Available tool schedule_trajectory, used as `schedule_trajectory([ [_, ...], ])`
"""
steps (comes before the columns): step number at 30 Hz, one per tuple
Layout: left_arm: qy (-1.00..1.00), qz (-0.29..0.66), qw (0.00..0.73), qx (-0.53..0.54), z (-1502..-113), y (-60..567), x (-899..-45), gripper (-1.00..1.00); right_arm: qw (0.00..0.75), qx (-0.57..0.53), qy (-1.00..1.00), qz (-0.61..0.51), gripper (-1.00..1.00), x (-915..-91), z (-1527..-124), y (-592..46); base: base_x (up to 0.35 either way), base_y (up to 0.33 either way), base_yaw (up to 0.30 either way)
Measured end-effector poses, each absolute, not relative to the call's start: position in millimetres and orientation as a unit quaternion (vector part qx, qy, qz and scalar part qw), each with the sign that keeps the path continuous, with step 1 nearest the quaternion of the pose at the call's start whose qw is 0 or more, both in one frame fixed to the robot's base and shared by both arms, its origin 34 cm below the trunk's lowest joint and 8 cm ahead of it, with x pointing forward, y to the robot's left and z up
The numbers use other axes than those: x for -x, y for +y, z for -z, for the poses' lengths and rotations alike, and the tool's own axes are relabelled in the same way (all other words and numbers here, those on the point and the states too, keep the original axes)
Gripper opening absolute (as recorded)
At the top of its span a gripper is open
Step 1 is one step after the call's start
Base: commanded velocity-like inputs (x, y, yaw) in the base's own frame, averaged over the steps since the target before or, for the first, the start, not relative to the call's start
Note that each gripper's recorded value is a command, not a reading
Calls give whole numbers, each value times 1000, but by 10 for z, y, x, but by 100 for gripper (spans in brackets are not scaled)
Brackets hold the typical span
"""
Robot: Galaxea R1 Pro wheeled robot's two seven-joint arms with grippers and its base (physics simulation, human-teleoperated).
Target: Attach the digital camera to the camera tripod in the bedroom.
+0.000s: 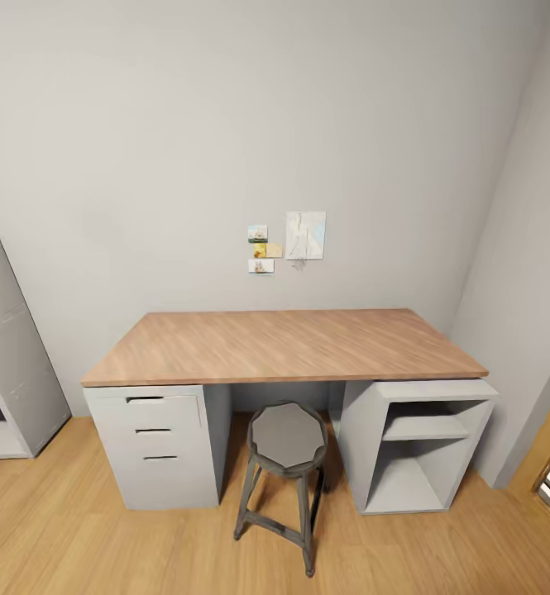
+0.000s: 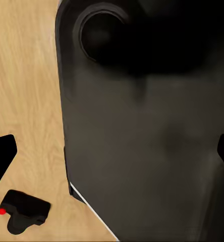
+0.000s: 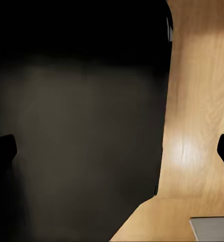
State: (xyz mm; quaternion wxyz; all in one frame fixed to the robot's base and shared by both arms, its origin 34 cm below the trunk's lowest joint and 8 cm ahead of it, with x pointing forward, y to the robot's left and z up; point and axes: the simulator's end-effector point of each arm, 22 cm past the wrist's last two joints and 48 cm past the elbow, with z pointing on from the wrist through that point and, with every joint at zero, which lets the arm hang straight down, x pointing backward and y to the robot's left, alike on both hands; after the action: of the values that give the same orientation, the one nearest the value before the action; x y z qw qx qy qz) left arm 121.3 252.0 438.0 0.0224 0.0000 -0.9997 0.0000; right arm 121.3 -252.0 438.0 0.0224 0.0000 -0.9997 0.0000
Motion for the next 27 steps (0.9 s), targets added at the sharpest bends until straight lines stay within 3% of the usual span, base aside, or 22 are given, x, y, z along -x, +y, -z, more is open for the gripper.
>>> schedule_trajectory([
  [16, -999, -12, -33, -17, -4386, 2325, -1536, 100, 11, 2, -1000, -29, 100, -1158, -4397, -2962, 0, 0, 15],
  [27, -999, -13, -41, -17, -4390, 2312, -1602, 100, -15, 1, -999, -28, 100, -1271, -4396, -2942, 0, 0, 228],
])
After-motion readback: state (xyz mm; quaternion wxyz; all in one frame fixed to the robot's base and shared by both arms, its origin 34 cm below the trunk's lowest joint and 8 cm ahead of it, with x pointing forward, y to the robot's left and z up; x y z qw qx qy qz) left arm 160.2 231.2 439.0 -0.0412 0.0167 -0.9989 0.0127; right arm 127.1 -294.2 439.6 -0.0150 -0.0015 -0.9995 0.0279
